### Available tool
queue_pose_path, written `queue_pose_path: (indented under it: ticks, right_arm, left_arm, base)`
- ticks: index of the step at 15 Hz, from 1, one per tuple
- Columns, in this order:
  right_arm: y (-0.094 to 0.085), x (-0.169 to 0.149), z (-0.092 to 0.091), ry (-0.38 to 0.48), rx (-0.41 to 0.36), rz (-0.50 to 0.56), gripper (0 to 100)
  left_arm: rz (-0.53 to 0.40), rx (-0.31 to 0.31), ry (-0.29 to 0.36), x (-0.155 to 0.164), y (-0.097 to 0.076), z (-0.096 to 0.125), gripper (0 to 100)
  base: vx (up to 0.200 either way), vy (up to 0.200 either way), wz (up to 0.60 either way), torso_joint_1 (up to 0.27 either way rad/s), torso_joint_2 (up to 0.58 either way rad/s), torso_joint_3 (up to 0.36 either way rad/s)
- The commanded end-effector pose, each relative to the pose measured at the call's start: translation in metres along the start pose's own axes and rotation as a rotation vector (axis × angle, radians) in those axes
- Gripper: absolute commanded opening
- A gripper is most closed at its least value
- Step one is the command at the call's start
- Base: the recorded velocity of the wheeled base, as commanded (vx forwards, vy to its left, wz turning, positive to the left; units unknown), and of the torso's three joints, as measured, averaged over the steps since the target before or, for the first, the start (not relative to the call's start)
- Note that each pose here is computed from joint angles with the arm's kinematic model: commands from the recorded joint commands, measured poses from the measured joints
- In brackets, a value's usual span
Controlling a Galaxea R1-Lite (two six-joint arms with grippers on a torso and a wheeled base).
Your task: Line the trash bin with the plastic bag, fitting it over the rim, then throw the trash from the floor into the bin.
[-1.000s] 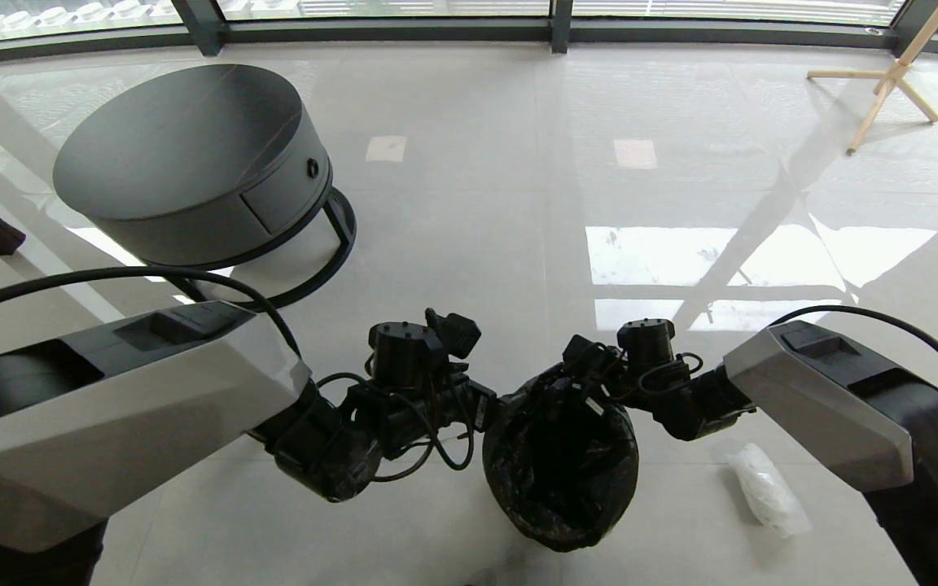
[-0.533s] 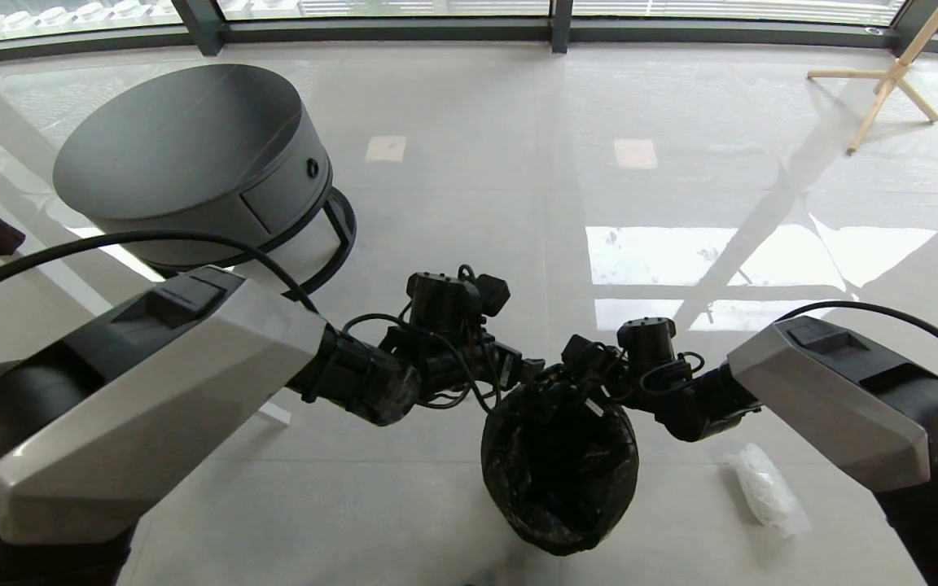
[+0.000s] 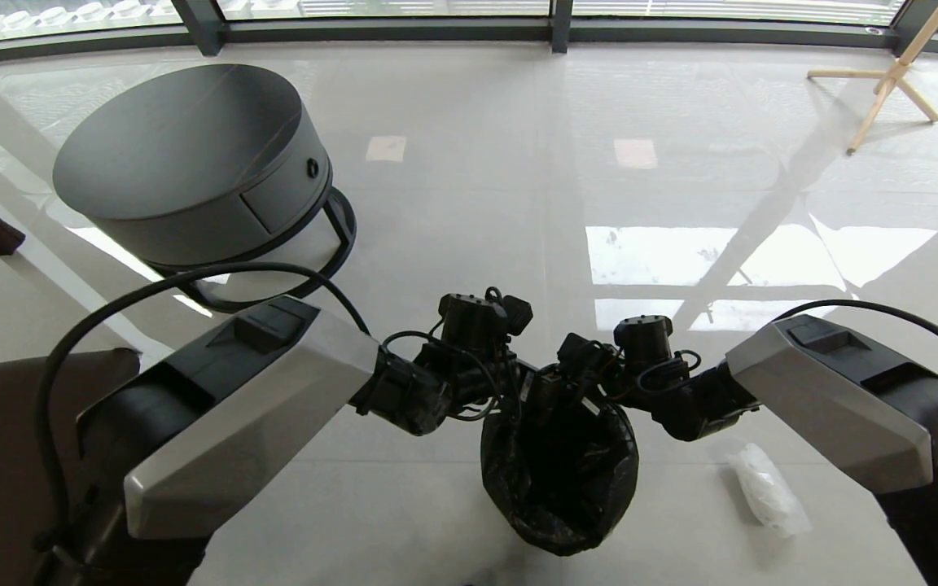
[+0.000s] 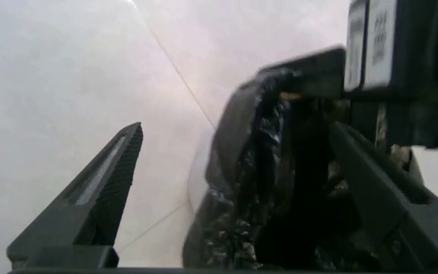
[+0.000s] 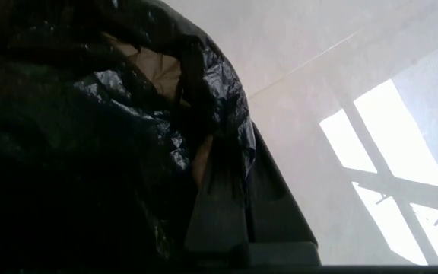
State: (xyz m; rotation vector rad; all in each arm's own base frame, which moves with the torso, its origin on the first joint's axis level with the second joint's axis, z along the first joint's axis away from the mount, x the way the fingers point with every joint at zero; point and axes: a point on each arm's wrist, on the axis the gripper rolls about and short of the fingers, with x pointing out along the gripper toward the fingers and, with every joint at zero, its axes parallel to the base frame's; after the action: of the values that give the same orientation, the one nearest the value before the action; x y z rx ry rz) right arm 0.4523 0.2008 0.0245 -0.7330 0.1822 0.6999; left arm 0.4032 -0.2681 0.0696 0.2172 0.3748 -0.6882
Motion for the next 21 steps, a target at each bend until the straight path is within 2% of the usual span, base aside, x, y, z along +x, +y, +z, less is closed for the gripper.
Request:
queue_pose_path:
  ticks: [1, 5, 11, 12, 18, 21]
  right_arm:
    - [-0.001, -0.001, 0.001, -0.002, -0.001, -0.002, 0]
    - [-0.001, -0.001, 0.001, -0.002, -0.001, -0.002, 0]
    - [-0.001, -0.001, -0.001, 0.002, 0.001, -0.002, 0]
    - [-0.001, -0.001, -0.001, 0.002, 0.001, -0.002, 0]
    - [-0.003, -0.001, 0.000, -0.001, 0.002, -0.006, 0]
    - [-0.011, 0.001, -0.001, -0.011, 0.003, -0.028, 0]
  left_arm:
    - [0.007, 0.000, 0.023, 0.015, 0.005, -0.016, 100]
    - [0.023, -0.008, 0.029, 0.020, 0.014, -0.021, 100]
    - [0.026, -0.011, 0.043, 0.028, 0.016, -0.030, 100]
    - [0.026, -0.011, 0.043, 0.028, 0.016, -0.030, 0]
    - [0.027, -0.012, 0.032, 0.027, 0.016, -0.027, 0]
    - [0.031, -0.012, 0.026, 0.030, 0.017, -0.027, 0]
  base:
    - [0.000, 0.000, 0.00, 0.000, 0.00, 0.000]
    - [0.000, 0.000, 0.00, 0.000, 0.00, 0.000]
    - [0.000, 0.000, 0.00, 0.000, 0.00, 0.000]
    - [0.000, 0.000, 0.00, 0.000, 0.00, 0.000]
    - [0.000, 0.000, 0.00, 0.000, 0.00, 0.000]
    - [0.000, 0.000, 0.00, 0.000, 0.00, 0.000]
